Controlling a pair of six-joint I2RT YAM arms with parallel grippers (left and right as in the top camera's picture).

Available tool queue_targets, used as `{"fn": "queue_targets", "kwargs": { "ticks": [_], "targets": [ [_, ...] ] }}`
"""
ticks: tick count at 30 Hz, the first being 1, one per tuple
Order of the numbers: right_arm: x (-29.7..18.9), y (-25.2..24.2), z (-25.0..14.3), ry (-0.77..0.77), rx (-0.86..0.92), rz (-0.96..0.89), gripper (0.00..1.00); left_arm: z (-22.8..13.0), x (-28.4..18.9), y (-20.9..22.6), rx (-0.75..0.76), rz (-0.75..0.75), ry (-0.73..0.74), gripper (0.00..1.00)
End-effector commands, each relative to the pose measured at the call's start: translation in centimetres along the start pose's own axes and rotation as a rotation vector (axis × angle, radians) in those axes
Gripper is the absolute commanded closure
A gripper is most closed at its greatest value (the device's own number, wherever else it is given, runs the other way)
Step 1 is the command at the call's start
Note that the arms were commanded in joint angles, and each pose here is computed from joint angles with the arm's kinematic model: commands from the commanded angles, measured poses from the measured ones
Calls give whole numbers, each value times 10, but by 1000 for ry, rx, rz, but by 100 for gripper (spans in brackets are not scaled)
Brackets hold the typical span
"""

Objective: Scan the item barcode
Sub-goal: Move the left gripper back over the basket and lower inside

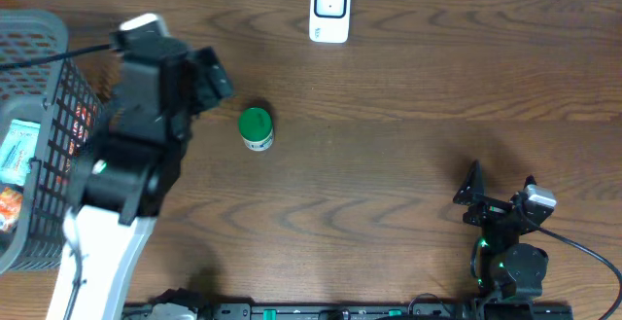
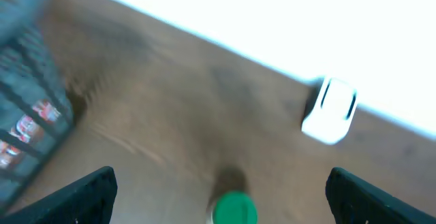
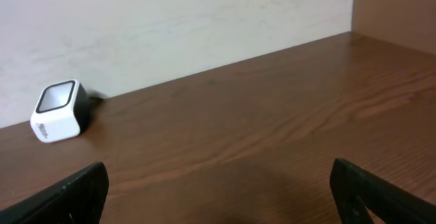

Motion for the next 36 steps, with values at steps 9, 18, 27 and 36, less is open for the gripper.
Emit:
{"fn": "queue_targets", "kwargs": {
  "ticks": [9,18,27,36],
  "targets": [
    [0,0,-2,6,-11,2,1,44,-95,56,-187,32,-389,2],
    [0,0,-2,6,-11,2,1,70,-149,67,-237,19,-678,2],
    [0,0,-2,6,-11,2,1,86,-123,82,-98,411,-676,2],
    [0,0,-2,6,-11,2,1,93,-45,99,-40,617,-512,2]
  ]
}}
Point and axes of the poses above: each gripper's point midway between its finger pads, its own x axis out along the fingers, its own y axis along the line the jaws close on, z = x × y, the point moved 8 cm from there along -x, back along the fingers, and after that the axes turned 5 degrees about x, right-handed, at the moved point
